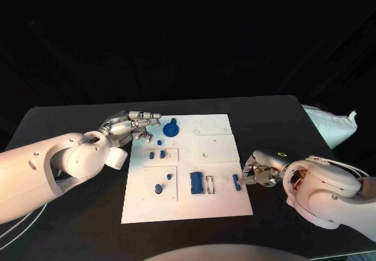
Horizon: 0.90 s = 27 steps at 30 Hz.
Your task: Assemble the parts on the task board
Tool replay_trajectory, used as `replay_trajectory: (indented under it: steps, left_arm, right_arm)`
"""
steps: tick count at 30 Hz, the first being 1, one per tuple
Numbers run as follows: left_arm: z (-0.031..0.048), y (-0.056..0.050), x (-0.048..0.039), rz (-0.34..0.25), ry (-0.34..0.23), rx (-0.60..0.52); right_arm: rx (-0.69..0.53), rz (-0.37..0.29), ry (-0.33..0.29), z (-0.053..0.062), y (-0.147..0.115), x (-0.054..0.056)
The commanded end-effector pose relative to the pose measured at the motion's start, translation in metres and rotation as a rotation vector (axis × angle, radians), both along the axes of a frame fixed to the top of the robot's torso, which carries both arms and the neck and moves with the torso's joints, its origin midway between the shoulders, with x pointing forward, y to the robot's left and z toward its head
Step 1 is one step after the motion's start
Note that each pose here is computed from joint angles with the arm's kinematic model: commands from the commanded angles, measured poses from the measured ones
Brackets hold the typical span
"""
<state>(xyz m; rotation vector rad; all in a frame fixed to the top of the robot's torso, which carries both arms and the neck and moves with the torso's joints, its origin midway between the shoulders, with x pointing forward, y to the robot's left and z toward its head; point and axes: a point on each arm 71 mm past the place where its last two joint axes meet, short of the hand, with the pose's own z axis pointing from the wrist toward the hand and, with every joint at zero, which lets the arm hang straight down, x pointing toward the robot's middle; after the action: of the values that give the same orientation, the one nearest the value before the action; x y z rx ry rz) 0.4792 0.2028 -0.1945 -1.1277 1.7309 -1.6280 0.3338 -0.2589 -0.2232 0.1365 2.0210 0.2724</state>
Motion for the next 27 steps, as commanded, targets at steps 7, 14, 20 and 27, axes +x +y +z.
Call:
replay_trajectory:
  steps: [7, 14, 20, 27]
  left_arm:
    - [0.0010, -0.002, -0.0004, -0.011, -0.013, -0.007]
    - [0.0009, -0.001, -0.0004, -0.011, -0.013, -0.006]
    - [0.0007, -0.001, -0.0002, -0.010, -0.012, -0.004]
    - [0.0004, -0.001, 0.0000, -0.011, -0.010, -0.004]
  right_arm:
    - [-0.090, 0.033, 0.018, -0.010, 0.003, -0.001]
    - [-0.080, 0.046, 0.003, -0.012, 0.010, -0.001]
    - [-0.069, 0.049, -0.014, -0.012, 0.014, -0.001]
    - [-0.074, 0.060, -0.014, -0.013, 0.018, 0.000]
